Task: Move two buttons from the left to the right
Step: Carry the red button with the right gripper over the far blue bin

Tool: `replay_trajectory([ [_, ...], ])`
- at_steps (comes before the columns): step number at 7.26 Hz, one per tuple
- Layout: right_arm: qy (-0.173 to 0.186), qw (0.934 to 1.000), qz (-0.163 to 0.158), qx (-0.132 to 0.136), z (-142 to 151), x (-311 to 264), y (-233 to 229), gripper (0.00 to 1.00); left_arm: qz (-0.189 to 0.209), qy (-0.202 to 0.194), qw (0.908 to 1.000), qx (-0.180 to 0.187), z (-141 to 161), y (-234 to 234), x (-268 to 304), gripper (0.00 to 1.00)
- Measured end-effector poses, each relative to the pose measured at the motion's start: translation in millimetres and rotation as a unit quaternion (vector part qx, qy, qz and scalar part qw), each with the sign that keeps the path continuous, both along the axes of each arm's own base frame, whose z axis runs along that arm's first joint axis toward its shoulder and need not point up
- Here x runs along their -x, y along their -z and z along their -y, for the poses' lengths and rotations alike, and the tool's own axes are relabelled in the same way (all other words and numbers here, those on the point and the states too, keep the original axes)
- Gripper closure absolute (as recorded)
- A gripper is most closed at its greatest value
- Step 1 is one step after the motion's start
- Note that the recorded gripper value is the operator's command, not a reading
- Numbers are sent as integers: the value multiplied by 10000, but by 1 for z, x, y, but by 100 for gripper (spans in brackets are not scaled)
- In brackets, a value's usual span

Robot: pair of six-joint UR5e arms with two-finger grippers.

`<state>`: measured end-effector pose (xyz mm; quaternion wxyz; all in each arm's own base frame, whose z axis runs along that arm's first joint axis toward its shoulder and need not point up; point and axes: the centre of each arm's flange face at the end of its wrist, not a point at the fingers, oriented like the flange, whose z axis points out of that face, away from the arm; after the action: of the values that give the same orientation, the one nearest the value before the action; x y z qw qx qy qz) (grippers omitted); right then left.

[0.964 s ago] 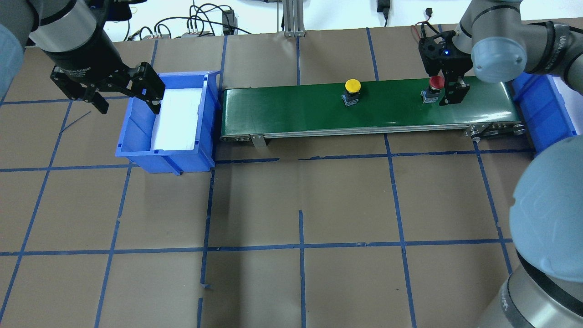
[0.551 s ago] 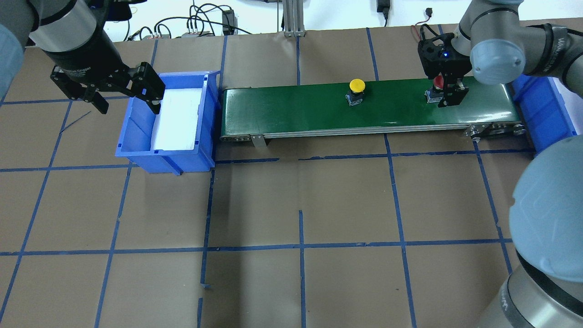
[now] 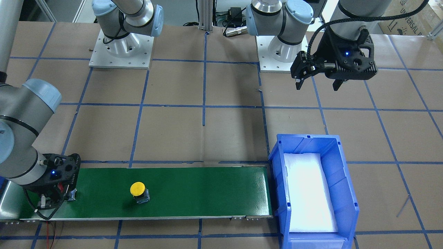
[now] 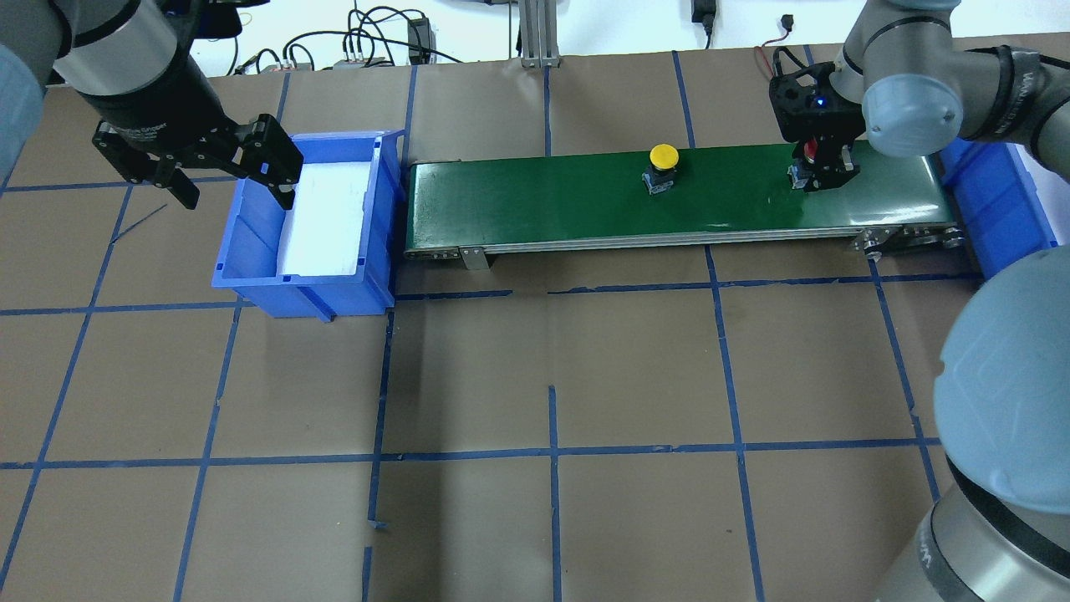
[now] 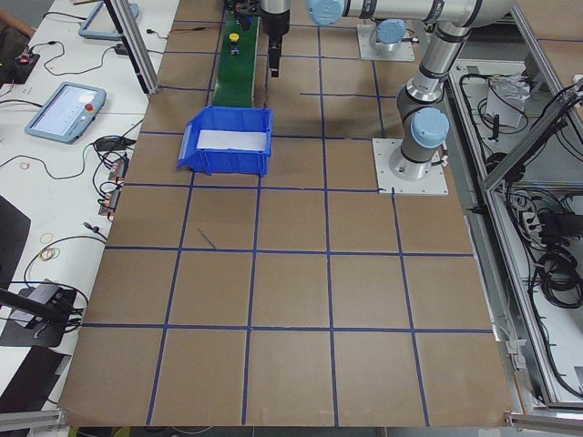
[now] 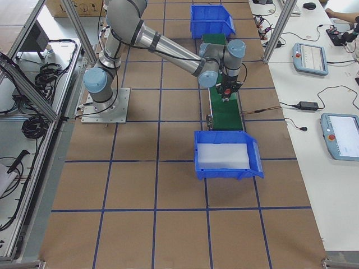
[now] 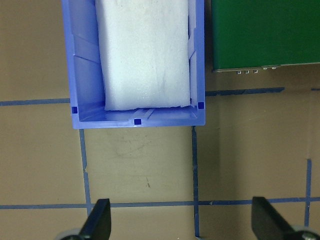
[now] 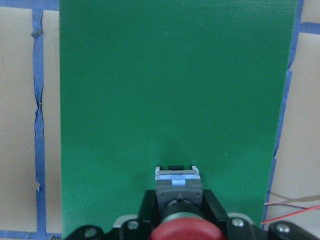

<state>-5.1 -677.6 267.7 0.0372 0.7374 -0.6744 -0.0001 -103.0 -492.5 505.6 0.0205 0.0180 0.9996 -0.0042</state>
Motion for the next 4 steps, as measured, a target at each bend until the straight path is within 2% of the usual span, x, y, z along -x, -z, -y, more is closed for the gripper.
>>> replay_trajectory([
  [2, 58, 9998, -124, 172, 4, 3, -22, 88, 0, 0, 10000, 0, 0, 0, 0, 0],
  [4, 319, 9973, -442, 491, 3, 41, -80, 90, 5, 0, 10000, 10, 0, -1, 0, 0],
])
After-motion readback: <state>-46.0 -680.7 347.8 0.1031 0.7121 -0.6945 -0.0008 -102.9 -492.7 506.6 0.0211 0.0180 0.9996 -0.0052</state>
